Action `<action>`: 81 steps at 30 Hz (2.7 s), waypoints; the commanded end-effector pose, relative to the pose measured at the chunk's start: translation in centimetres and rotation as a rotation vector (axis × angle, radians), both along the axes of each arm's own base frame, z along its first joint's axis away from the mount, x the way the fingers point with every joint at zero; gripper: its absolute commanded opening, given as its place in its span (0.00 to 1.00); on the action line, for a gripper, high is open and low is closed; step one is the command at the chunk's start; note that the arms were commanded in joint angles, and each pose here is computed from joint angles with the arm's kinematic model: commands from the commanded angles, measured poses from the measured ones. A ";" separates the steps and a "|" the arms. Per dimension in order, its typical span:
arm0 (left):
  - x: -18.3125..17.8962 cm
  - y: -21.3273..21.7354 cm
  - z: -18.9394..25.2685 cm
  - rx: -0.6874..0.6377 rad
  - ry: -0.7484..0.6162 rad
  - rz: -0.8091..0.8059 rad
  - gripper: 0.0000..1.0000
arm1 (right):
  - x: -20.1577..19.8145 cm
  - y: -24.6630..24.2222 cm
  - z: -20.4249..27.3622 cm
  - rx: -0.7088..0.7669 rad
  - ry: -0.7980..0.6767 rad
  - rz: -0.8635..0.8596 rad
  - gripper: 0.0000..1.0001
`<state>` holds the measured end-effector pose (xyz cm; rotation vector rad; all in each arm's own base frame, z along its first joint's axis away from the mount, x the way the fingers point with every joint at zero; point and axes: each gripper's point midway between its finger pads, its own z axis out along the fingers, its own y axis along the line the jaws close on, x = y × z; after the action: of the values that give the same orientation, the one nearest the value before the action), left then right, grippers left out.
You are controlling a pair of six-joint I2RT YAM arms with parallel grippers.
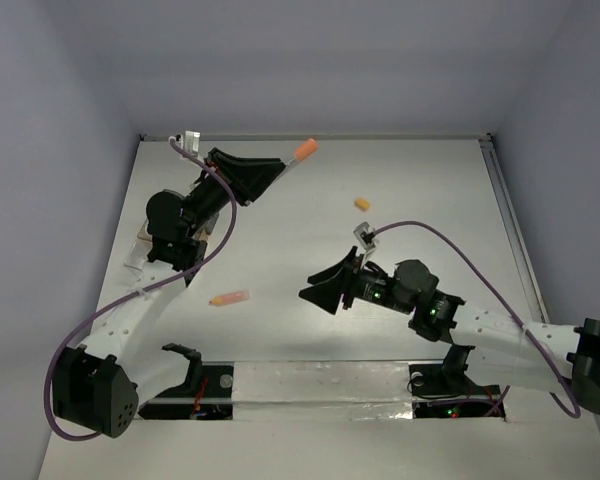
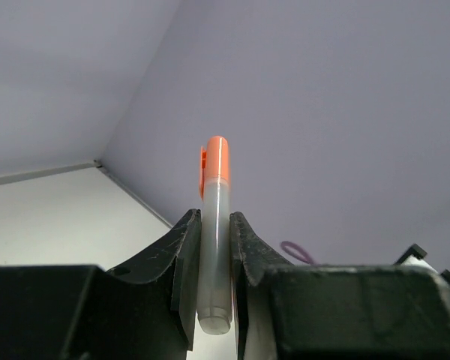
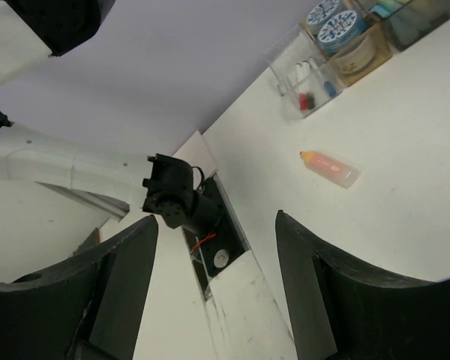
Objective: Sort the stationery into containers
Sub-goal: Place the pen in the storage box.
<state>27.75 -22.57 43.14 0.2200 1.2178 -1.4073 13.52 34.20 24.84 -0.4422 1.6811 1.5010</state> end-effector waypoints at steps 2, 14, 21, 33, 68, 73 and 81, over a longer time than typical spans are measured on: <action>0.1 1.9 2.0 -0.056 -0.075 0.129 0.00 | 0.7 -1.0 0.4 -0.067 -0.058 -0.022 0.70; 8.5 17.9 -13.5 -0.044 0.507 0.939 0.00 | 3.7 -5.9 -3.4 -0.230 -0.017 -0.158 0.72; 8.6 23.3 -20.1 0.050 0.712 1.172 0.00 | 3.6 -6.3 -4.0 -0.256 -0.016 -0.145 0.72; 9.3 28.8 -23.9 0.278 0.860 1.451 0.00 | 2.7 -6.4 -3.4 -0.237 -0.038 -0.101 0.72; 15.9 28.1 -28.1 0.534 0.929 1.475 0.36 | 2.3 -5.9 -3.8 -0.250 -0.029 -0.054 0.75; 16.3 26.8 -24.6 0.509 0.849 1.464 0.73 | 2.3 -5.4 -3.8 -0.251 -0.026 -0.035 0.76; 16.1 22.2 -15.4 0.398 0.637 1.299 0.82 | 2.7 -3.8 -5.0 -0.285 -0.037 0.034 0.64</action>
<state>43.69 1.82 19.35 -0.8066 1.8072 0.0934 15.65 29.07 17.54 -0.5774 1.9742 1.2343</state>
